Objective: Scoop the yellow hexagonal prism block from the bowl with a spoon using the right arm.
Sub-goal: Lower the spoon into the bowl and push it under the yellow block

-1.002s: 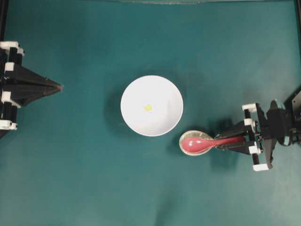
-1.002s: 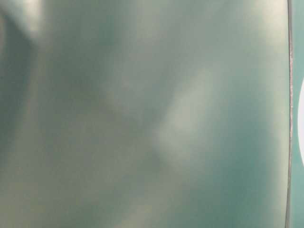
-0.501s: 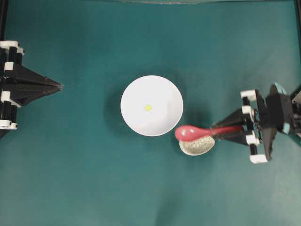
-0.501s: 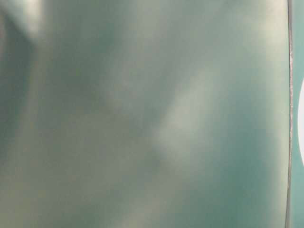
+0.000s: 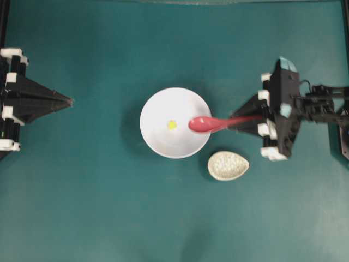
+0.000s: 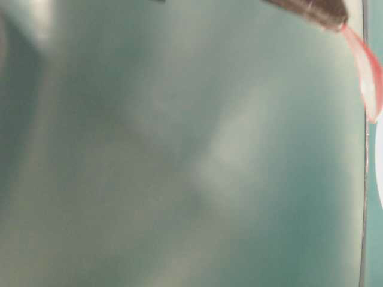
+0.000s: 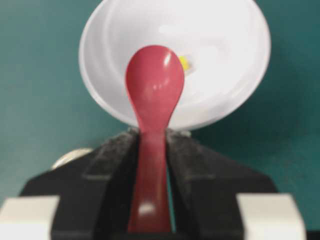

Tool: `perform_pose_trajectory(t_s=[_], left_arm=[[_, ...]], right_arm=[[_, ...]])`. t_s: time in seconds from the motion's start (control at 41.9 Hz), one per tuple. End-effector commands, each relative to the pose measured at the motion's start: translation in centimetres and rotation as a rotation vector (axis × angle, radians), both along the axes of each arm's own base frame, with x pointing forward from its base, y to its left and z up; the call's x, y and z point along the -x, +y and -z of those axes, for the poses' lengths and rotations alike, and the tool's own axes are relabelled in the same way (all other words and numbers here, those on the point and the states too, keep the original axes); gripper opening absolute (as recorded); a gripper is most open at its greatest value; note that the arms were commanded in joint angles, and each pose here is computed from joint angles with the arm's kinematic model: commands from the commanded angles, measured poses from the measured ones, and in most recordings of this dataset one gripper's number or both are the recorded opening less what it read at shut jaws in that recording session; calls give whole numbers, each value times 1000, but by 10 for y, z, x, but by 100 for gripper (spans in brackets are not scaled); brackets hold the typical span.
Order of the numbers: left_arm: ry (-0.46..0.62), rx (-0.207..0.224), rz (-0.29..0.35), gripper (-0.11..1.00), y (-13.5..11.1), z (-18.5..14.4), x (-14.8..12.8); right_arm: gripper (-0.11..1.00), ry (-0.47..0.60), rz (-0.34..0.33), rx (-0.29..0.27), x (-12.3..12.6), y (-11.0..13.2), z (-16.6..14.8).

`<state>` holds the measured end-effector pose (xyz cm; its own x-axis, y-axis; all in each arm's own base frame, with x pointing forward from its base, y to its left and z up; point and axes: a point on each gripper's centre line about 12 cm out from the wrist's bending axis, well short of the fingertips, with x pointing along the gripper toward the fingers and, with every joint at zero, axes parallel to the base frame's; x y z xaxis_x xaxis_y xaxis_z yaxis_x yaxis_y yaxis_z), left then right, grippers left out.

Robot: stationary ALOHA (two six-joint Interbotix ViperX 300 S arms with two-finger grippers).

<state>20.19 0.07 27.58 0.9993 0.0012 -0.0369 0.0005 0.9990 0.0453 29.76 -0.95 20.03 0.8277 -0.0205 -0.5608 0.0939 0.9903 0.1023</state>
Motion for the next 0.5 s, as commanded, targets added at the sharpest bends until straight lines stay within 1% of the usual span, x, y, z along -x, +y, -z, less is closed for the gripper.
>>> perform_pose_trajectory(t_s=[0.0,0.286,0.477], left_arm=[[-8,-2,-1,0,0,-3,-2],[-8,-2,-1,0,0,-4,-2],[-6,0,0,0,0,-3,-2]], right_arm=[[25,9,4,-5,-12,-6,-14],[25,180,-7,-48,-44,-16,-8],[25,321,-45,-57,-63,-20,0]])
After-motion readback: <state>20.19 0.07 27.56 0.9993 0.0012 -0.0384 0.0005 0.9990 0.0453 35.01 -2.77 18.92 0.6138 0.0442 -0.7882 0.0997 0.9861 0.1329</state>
